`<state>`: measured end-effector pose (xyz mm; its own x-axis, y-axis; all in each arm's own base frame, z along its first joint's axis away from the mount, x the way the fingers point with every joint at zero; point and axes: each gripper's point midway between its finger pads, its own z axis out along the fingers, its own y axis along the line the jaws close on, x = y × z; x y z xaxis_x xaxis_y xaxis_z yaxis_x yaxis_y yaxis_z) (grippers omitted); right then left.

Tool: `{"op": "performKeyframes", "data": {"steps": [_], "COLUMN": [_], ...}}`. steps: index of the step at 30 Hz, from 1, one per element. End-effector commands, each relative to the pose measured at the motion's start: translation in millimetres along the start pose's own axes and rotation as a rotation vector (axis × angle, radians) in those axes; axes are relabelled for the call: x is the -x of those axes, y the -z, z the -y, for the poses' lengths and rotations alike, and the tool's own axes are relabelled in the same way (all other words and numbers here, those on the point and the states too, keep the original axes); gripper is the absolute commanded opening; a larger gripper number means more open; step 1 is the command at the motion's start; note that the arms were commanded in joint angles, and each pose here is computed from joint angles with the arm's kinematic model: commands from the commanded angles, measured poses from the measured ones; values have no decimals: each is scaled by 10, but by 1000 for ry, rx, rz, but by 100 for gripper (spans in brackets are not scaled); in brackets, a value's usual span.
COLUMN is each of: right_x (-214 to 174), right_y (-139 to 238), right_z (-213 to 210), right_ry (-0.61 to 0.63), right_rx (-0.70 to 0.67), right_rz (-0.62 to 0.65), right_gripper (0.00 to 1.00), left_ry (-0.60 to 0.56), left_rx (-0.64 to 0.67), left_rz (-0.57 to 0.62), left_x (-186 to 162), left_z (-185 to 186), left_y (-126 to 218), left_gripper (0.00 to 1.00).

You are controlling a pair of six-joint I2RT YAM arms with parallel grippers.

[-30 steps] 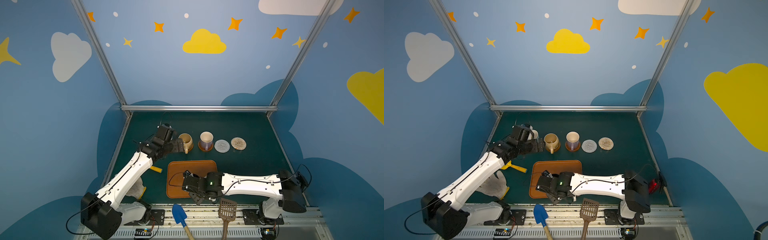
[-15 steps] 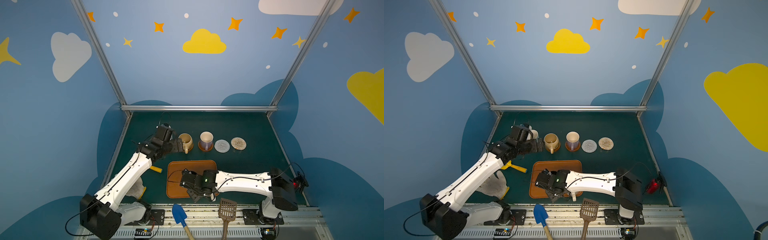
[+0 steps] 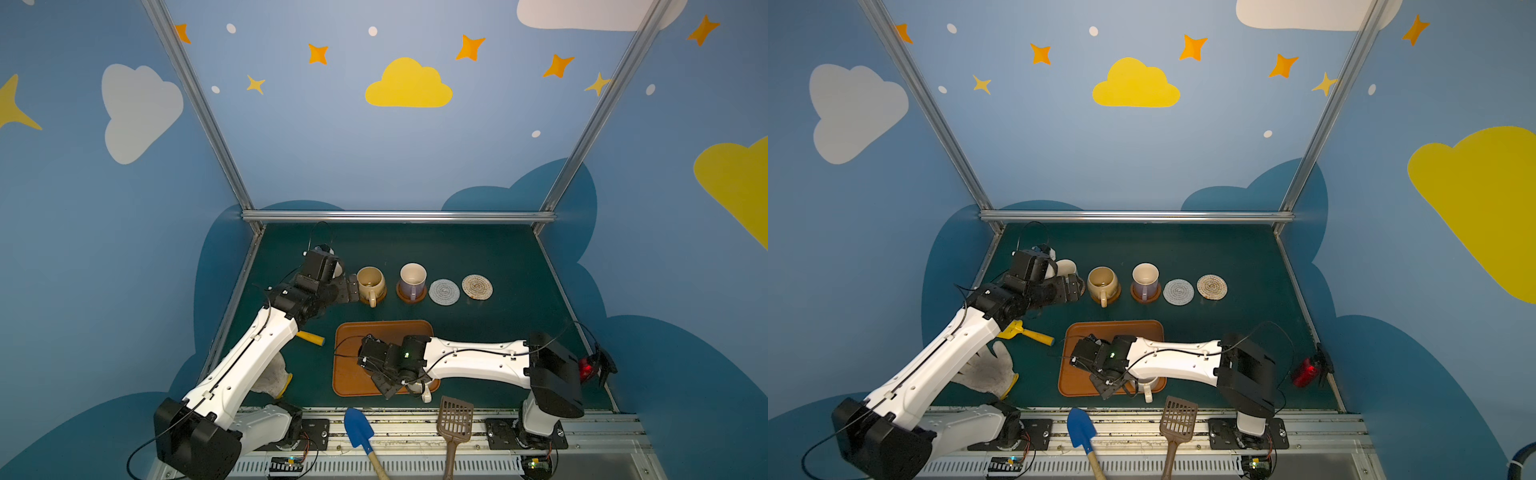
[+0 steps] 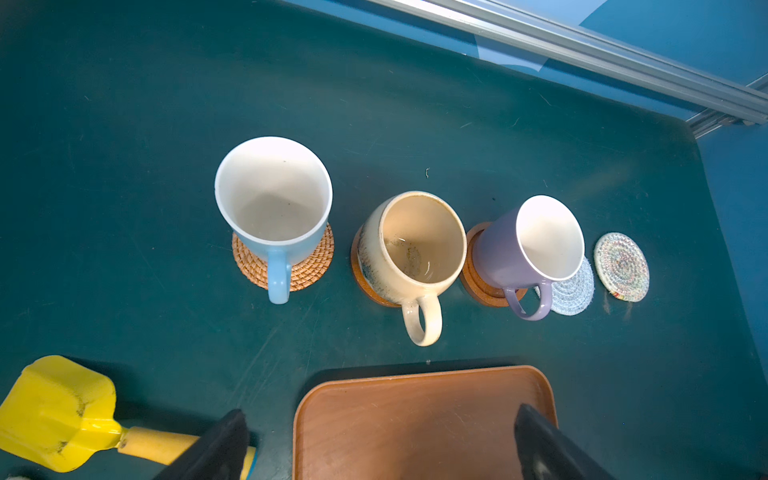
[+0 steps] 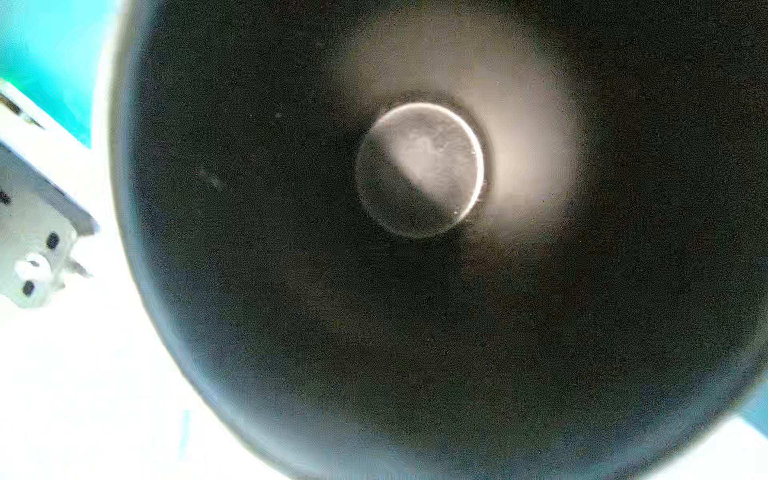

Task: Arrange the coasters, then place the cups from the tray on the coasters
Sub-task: 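Grasp the black mug rim with the right gripper and lift it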

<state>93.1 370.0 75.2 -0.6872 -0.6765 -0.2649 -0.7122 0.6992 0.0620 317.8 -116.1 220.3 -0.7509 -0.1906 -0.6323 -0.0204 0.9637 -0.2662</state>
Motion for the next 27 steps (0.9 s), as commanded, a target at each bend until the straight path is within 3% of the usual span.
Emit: {"op": "performKeyframes", "data": {"steps": [1,5,27], "right_x": [224,274,615], "right_y": [116,157,991], "right_z": [-67,-53,361], "right_ry": [15,18,-96], "right_rx": [20,18,52], "right_rz": [71,79,274], "right_gripper": [5,0,0], "left_ry": [-14,-5,-6], "left_rx": [23,23,-31], "left_rz": [-8,-10,14], "left_x": [-46,-52,96], "left_z": [-98,-134,-31], "left_y": [21,26,62], "left_gripper": [99,99,99]}}
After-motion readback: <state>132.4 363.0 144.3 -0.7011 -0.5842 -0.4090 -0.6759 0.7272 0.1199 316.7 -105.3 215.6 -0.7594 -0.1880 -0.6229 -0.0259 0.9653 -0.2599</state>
